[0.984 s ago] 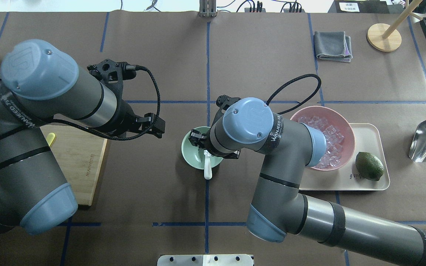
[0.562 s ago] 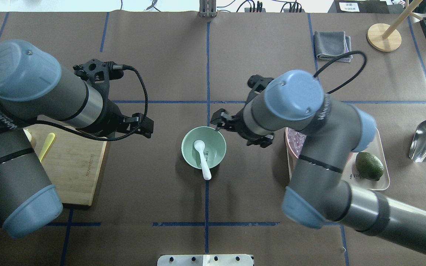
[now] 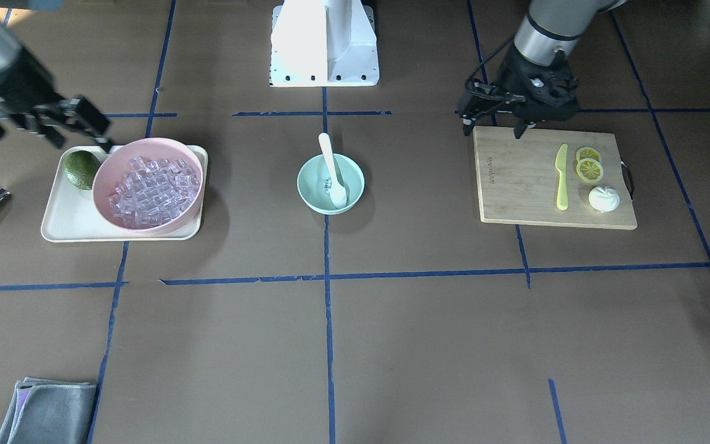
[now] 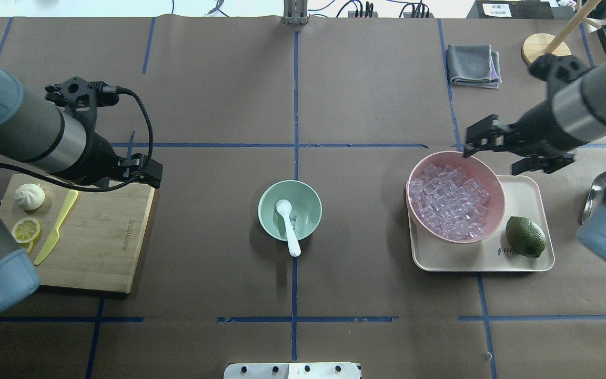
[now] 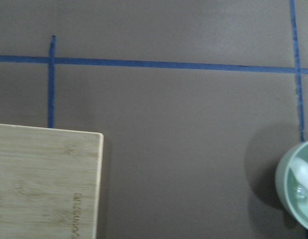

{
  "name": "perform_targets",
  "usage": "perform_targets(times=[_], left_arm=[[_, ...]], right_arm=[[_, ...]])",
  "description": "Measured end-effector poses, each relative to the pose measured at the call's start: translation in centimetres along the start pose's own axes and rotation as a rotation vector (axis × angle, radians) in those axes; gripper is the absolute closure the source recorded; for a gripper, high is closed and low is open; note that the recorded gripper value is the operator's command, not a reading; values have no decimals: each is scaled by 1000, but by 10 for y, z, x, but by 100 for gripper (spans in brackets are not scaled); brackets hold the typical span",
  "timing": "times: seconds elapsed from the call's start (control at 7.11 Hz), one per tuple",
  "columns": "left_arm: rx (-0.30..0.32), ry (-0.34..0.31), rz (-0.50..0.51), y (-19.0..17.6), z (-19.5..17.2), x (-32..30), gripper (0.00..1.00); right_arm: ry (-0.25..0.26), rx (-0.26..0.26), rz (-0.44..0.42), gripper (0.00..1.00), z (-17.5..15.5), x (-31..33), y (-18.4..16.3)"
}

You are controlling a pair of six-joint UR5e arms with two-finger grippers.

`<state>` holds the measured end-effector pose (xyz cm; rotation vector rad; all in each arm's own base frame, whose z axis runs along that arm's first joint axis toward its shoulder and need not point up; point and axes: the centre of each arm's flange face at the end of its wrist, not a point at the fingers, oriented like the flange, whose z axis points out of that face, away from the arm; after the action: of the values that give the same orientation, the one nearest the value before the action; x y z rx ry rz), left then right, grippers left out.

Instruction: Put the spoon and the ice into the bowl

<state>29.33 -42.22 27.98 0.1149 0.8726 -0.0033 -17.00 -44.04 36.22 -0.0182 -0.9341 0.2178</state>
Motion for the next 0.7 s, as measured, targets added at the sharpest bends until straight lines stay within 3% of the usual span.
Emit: perform_targets(times=[0.42, 0.7], left_arm=[[-9, -83, 136, -43, -16, -120, 0], [-42, -105, 217, -76, -26, -221, 0]], right_arm=[[98, -18, -230, 0, -22, 198, -15], [137, -34, -321, 0, -25, 292, -27]])
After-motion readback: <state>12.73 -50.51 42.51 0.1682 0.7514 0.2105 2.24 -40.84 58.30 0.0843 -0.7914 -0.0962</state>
